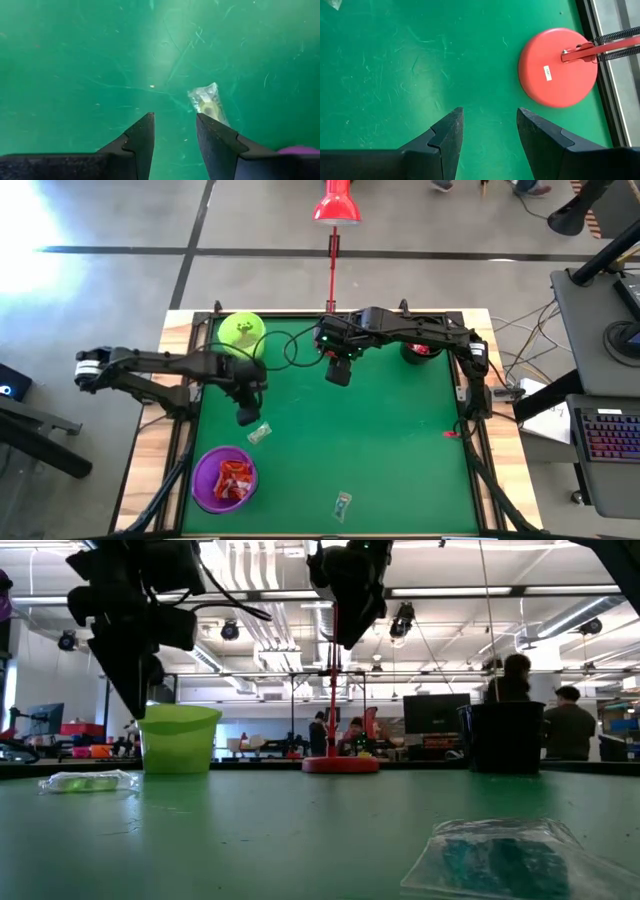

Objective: Sort candy
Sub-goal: Put the transparent candy into the green bucket

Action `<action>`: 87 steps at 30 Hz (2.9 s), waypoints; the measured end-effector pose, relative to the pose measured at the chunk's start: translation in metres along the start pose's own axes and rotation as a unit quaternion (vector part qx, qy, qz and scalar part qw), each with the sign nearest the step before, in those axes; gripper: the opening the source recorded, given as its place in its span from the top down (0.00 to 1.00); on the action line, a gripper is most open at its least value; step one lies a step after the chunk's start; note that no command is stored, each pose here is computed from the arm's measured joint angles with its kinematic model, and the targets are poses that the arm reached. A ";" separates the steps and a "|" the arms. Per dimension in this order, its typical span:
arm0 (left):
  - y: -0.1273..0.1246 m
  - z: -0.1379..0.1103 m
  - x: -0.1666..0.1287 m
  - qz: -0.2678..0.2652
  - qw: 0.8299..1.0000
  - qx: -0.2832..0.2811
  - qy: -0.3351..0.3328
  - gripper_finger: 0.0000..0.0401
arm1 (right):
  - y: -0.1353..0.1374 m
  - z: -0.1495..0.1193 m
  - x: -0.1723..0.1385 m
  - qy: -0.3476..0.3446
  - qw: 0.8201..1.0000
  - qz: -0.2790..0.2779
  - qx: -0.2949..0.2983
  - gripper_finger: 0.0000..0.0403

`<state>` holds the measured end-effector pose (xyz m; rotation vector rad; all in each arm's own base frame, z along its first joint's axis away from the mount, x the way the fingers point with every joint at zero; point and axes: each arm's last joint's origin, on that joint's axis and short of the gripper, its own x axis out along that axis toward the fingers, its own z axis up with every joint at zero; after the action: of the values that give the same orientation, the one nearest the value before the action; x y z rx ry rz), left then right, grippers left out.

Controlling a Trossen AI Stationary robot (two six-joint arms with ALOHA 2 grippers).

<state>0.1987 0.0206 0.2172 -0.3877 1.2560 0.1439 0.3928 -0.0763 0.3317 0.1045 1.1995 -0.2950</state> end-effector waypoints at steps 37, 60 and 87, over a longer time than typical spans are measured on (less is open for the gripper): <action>-0.051 -0.026 0.064 0.008 0.989 -0.145 0.029 0.68 | 0.001 -0.008 -0.001 0.041 0.996 -0.005 0.077 0.56; -0.061 -0.010 0.090 0.033 0.993 -0.094 0.065 0.88 | 0.000 -0.013 -0.001 0.067 0.997 -0.007 0.040 0.56; -0.041 0.035 0.018 0.044 0.999 -0.003 0.019 1.00 | 0.000 -0.017 0.006 0.083 0.997 -0.007 0.004 0.56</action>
<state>0.2483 -0.0064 0.2172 -0.3423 1.3119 0.2171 0.3795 -0.0737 0.3197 0.1294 1.3636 -0.3073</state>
